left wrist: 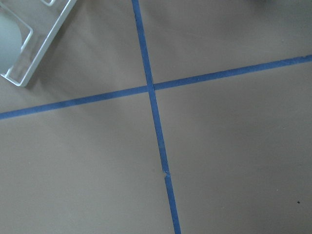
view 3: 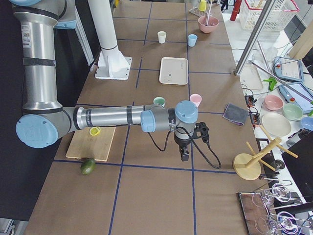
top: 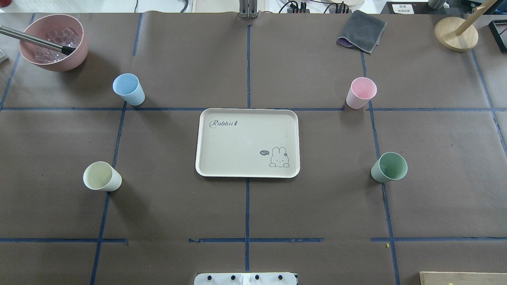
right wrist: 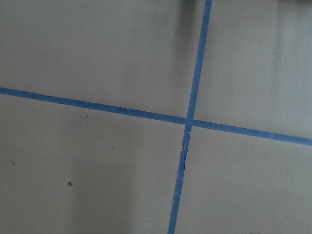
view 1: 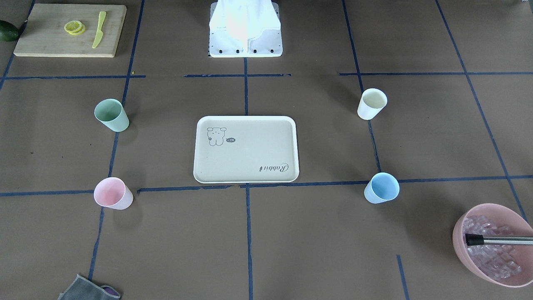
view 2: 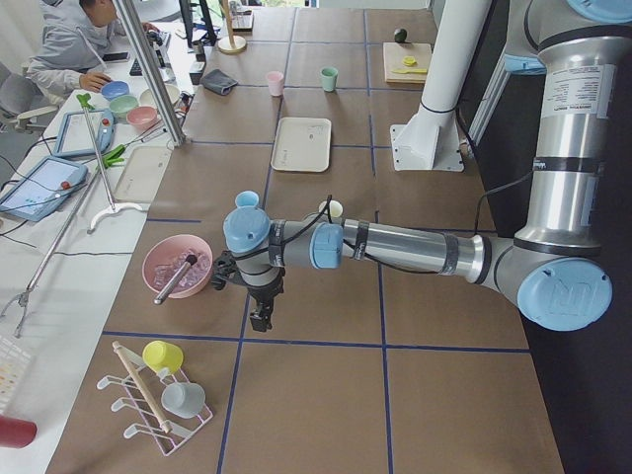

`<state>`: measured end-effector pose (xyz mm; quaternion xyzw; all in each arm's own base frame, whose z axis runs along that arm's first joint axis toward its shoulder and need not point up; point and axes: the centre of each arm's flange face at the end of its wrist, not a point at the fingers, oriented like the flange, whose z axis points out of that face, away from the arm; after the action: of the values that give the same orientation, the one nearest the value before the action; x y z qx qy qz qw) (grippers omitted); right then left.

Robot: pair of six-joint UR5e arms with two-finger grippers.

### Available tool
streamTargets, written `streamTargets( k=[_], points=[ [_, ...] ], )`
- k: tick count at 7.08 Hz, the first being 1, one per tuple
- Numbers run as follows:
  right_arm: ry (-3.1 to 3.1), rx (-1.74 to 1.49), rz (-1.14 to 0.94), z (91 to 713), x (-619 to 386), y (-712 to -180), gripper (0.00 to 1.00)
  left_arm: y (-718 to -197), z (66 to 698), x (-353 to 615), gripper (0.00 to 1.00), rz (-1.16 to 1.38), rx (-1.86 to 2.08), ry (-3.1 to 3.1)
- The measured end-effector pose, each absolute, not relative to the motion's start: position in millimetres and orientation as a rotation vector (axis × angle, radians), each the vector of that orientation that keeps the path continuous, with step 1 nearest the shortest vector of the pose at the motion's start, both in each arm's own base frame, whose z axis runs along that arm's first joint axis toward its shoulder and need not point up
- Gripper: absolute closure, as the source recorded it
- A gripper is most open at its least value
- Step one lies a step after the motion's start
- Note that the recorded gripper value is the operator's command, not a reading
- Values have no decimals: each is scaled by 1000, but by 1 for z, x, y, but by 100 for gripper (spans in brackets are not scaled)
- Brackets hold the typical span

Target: Place all cups on tray

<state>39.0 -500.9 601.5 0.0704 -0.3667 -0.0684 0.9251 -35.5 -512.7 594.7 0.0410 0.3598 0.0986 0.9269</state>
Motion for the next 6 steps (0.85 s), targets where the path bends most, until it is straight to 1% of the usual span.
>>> streamTargets(
  k=[2,3,6],
  points=[
    [-765,188,-166,581,27,-504,0,-535,565,-35,1,210,153,712],
    [-783,192,-152,560,10,-505,0,-540,556,-34,1,184,162,721],
    [-861,153,-32,446,-90,-490,0,-543,548,-30,1,159,185,759]
  ],
)
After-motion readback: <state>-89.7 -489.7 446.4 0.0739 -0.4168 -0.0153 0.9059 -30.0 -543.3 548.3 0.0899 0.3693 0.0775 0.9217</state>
